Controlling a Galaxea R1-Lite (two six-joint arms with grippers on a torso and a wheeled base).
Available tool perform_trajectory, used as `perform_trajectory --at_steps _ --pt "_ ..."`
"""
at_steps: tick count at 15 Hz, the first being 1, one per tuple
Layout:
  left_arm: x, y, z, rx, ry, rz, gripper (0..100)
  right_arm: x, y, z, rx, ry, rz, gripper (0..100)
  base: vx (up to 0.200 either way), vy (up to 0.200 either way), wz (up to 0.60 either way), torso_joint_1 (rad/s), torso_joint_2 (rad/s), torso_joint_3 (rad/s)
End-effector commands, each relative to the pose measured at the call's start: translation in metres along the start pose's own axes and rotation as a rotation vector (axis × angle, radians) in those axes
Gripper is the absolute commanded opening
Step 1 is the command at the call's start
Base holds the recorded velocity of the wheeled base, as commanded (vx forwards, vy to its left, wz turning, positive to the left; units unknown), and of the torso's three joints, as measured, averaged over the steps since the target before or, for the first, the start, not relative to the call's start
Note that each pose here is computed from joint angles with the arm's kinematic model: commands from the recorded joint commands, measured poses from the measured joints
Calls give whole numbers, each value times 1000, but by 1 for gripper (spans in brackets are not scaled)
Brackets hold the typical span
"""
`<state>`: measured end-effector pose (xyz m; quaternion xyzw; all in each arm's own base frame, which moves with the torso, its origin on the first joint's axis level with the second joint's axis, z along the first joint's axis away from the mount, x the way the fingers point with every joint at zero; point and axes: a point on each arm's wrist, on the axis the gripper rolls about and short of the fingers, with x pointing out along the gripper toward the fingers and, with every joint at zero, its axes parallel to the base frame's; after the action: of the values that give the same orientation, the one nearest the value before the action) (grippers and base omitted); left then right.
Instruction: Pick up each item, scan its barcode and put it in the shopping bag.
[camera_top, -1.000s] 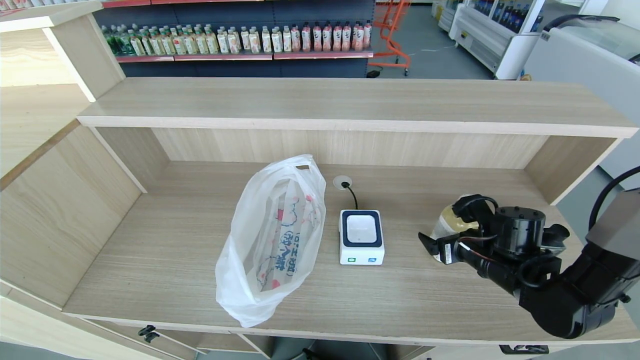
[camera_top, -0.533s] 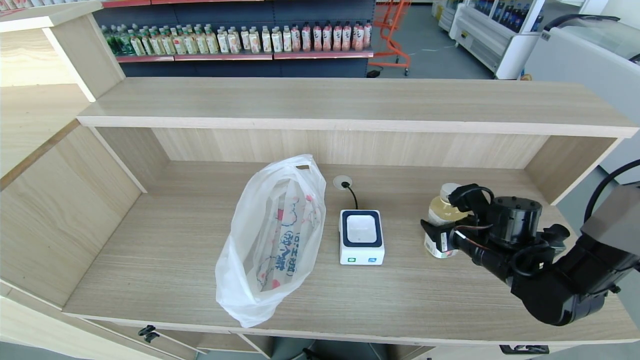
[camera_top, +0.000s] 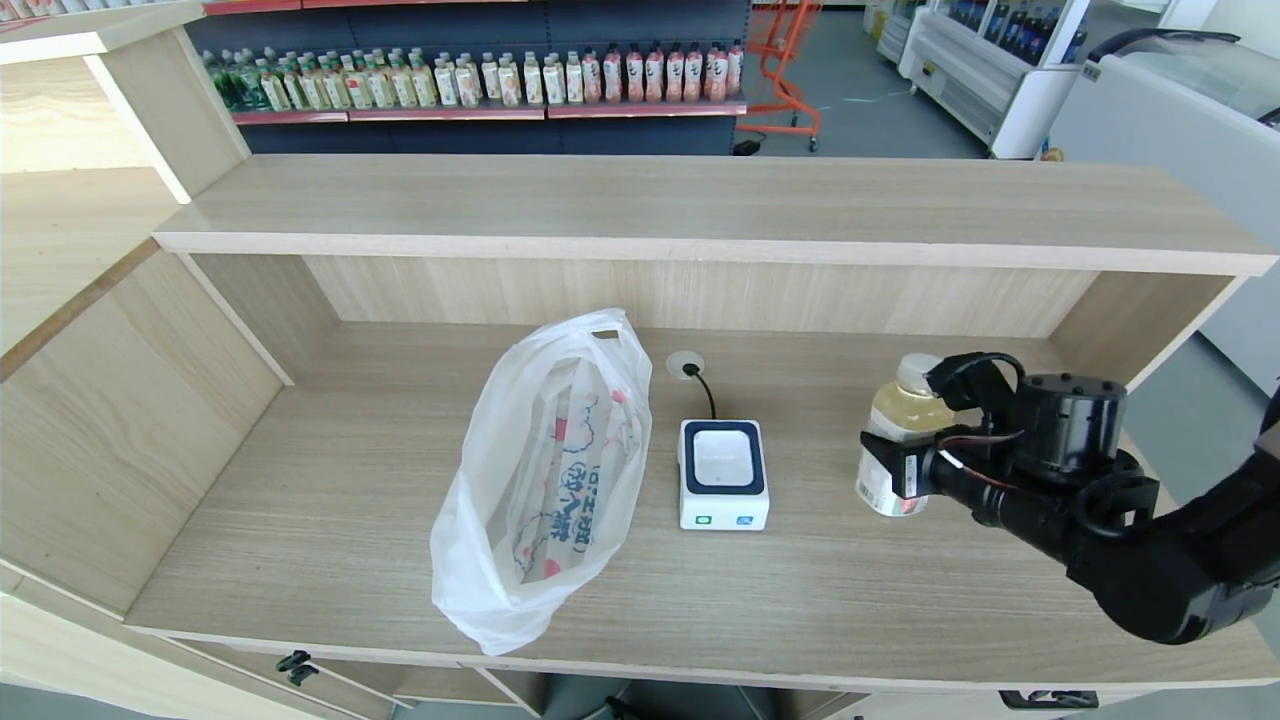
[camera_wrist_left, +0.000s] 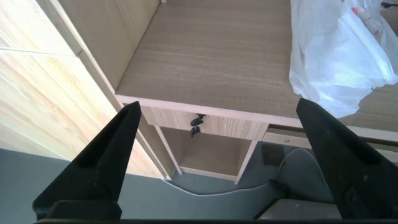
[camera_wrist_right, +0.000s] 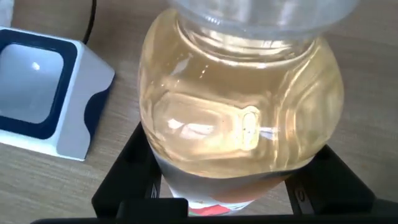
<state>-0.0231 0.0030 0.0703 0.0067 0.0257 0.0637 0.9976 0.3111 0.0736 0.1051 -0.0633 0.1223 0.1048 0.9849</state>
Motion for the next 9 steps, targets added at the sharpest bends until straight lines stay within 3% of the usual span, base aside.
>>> perform_trajectory --at_steps 1,3,4,5,6,7,9 --pt "0 0 0 1 0 1 100 -67 -17 71 127 -110 177 0 0 0 0 0 0 0" --pt "0 0 0 1 0 1 100 -111 -13 93 233 -155 527 0 0 0 0 0 0 0" --pt "0 0 0 1 0 1 100 -112 -13 93 233 -154 547 0 0 0 0 0 0 0" --pt "0 0 0 1 0 1 100 -124 -13 97 213 -171 700 0 0 0 0 0 0 0" --pt "0 0 0 1 0 -1 100 -127 -11 99 200 -180 756 0 0 0 0 0 0 0" --pt "0 0 0 1 0 1 100 -136 -5 103 173 -189 877 0 0 0 0 0 0 0" --pt "0 0 0 1 0 1 100 -148 12 101 155 -181 994 0 0 0 0 0 0 0"
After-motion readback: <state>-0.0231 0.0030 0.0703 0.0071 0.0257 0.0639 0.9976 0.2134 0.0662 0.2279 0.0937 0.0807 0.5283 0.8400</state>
